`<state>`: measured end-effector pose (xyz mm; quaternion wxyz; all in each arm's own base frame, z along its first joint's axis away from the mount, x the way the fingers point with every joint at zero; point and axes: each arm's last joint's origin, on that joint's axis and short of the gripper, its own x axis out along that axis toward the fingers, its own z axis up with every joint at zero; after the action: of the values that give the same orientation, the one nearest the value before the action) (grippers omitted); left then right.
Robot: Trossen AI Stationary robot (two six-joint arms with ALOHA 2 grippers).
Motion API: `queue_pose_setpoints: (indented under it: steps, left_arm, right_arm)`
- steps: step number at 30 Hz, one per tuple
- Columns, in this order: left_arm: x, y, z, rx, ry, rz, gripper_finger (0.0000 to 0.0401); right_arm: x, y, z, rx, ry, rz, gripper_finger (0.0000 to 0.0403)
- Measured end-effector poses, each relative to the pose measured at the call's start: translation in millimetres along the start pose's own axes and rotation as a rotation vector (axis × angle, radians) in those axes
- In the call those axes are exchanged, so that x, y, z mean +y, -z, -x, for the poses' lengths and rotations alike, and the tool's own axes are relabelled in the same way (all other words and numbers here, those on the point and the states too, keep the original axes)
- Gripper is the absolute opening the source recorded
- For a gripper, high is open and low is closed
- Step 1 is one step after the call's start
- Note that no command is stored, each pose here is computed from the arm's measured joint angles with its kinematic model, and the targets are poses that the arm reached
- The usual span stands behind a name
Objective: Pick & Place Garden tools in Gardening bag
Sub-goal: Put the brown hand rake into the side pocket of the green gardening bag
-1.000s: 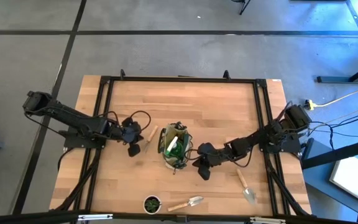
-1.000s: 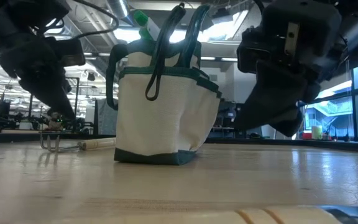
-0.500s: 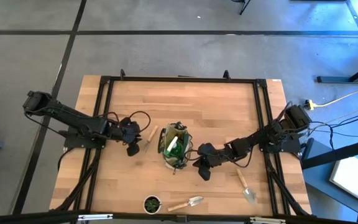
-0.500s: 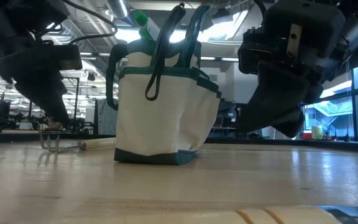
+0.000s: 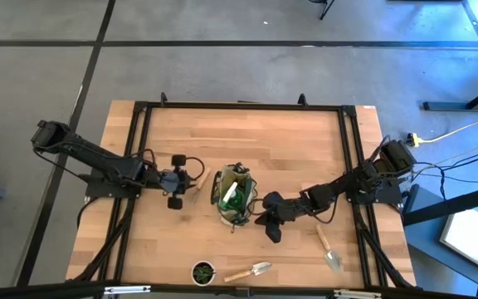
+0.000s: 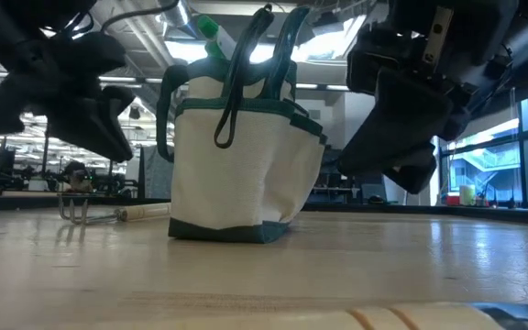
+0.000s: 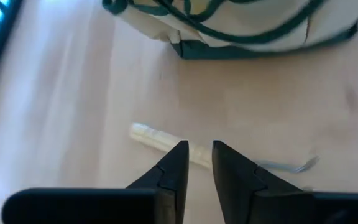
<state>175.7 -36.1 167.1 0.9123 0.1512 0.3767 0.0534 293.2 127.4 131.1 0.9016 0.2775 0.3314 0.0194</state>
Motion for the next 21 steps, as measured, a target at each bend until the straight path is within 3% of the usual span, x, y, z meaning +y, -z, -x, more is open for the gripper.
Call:
queue_pose_setpoints:
  steps: [5,11,18,21]
  left_arm:
    - [6.7,1.5,-2.9,0.029,-0.073,-0.139,0.0065]
    - [15.5,5.8,-8.9,0.177,-0.087,-0.154,0.0076]
    - [19.5,-20.1,-22.0,0.231,-0.092,-0.100,0.0077]
    - [23.7,-29.9,-29.5,0.280,-0.056,-0.148,0.0074]
  right_arm:
    - [0.0,0.0,0.0,0.000,0.001,0.039,0.0016]
    - [0.0,0.0,0.0,-0.001,0.000,0.076,0.0016]
    - [3.5,2.8,0.5,0.003,-0.012,0.090,0.0017]
    - [5.9,5.1,0.9,0.008,-0.018,0.096,0.0017]
